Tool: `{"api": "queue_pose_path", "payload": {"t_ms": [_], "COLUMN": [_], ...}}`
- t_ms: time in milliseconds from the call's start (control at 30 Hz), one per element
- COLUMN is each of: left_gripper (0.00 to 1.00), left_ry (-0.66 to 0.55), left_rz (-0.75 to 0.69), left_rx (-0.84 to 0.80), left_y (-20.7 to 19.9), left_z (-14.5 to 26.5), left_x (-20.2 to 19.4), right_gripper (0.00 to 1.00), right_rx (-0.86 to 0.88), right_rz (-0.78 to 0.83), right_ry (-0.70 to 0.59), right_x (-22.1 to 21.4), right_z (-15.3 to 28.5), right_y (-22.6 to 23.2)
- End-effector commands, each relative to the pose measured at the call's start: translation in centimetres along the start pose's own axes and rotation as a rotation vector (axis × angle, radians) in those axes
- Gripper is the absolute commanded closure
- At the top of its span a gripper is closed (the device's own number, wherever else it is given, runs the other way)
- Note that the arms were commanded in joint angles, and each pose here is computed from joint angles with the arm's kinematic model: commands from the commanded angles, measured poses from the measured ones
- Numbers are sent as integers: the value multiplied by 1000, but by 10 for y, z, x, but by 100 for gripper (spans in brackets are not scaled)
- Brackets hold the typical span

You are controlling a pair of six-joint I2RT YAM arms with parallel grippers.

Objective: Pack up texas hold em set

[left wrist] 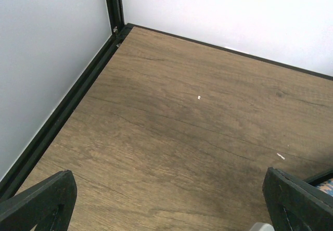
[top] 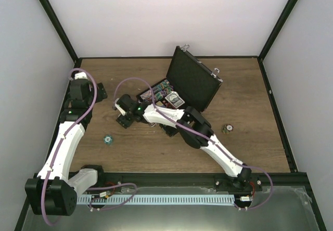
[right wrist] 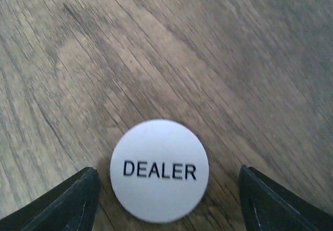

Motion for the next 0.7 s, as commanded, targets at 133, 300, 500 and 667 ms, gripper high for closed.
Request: {"api": "queue_pose_path", "payload": {"t_ms": [133, 300, 500, 667], "left_gripper": [0, 0, 0, 0], "left_ry": [-18, -18, -14, -13], "left_rz": [15, 14, 14, 12], "left_rx": [-7, -10, -9, -10], "left_y": [0, 0, 0, 0], "left_z": [1, 2, 1, 1], "left_x": [3, 3, 2, 2], "right_gripper": [34, 41, 47, 49], "right_rx": [-9, -10, -22, -28], "right_rz": [44, 37, 29, 4], "right_ry": [111, 126, 130, 123], "right_x": [-33, -35, -35, -33], "right_z": [-35, -33, -22, 3], "right_y": [3, 3, 1, 0]}}
Point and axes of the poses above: each gripper's point midway between its finger pads, its own z axis back along the fingers, its own y axis along the line the jaws close on, x = y × z, the point moved 4 cm from there along z, back along the fingers
